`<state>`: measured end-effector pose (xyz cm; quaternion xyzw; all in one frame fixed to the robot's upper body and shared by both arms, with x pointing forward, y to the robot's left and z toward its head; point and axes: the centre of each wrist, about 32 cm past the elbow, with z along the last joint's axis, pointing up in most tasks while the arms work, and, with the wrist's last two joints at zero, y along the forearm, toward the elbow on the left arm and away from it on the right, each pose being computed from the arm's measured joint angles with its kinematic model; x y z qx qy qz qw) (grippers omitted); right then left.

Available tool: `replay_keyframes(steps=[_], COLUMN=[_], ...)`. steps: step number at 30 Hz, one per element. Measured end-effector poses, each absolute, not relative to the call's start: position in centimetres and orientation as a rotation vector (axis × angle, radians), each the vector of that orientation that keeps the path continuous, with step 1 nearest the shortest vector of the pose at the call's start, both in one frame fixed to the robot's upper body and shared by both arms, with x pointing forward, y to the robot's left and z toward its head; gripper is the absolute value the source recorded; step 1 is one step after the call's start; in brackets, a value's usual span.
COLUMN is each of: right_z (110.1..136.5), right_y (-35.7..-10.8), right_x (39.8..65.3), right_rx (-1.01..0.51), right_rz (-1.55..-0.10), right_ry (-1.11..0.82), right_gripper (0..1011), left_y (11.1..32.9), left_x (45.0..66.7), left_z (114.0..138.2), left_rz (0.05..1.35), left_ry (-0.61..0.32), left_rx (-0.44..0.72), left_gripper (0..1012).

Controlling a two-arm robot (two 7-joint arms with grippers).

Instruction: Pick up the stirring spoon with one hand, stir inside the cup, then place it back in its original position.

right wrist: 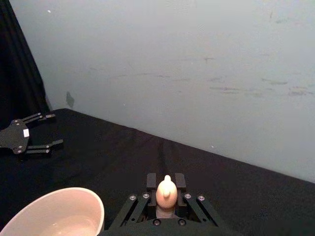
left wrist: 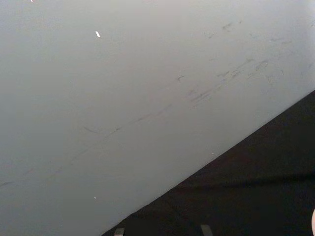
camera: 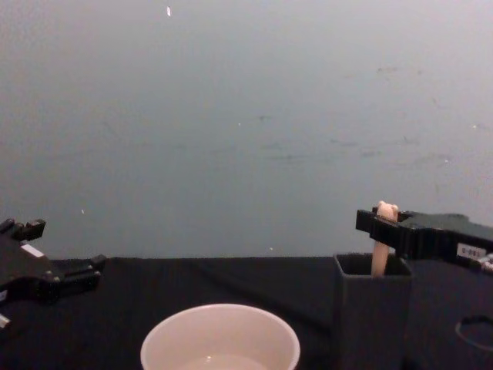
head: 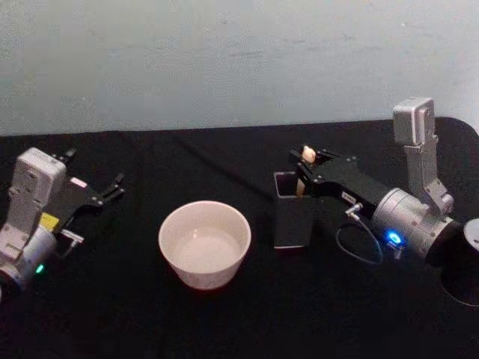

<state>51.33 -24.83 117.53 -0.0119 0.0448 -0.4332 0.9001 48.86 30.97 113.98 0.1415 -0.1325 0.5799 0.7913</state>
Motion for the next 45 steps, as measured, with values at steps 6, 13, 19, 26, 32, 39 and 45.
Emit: replay_keyframes(steps=[6, 13, 19, 26, 32, 39, 45], right_z=[117.53, 117.54, 117.57, 117.58, 117.60, 117.60, 117.60], right_y=[-24.84, -24.87, -24.88, -24.88, -24.88, -24.88, -24.88], right_x=[51.32, 51.33, 51.34, 51.34, 51.34, 51.33, 51.34], right_rx=[-0.023, -0.022, -0.020, -0.019, -0.018, -0.018, -0.018], right_rz=[-0.896, -0.896, -0.895, -0.895, -0.894, -0.894, -0.894], right_ry=[0.093, 0.095, 0.095, 0.095, 0.095, 0.096, 0.096], right_gripper=[213, 213, 261, 501, 703, 903, 1002], left_y=[30.97, 30.97, 30.97, 30.97, 30.97, 30.97, 30.97], left_x=[48.86, 48.86, 48.86, 48.86, 48.86, 48.86, 48.86], left_z=[113.98, 113.98, 113.98, 113.98, 113.98, 113.98, 113.98], left_rz=[1.248, 1.248, 1.248, 1.248, 1.248, 1.248, 1.248], left_ry=[-0.285, -0.285, -0.285, -0.285, -0.285, -0.285, -0.285], left_rx=[0.304, 0.304, 0.304, 0.305, 0.304, 0.304, 0.305], left_gripper=[1001, 1001, 1001, 1001, 1001, 1001, 1002])
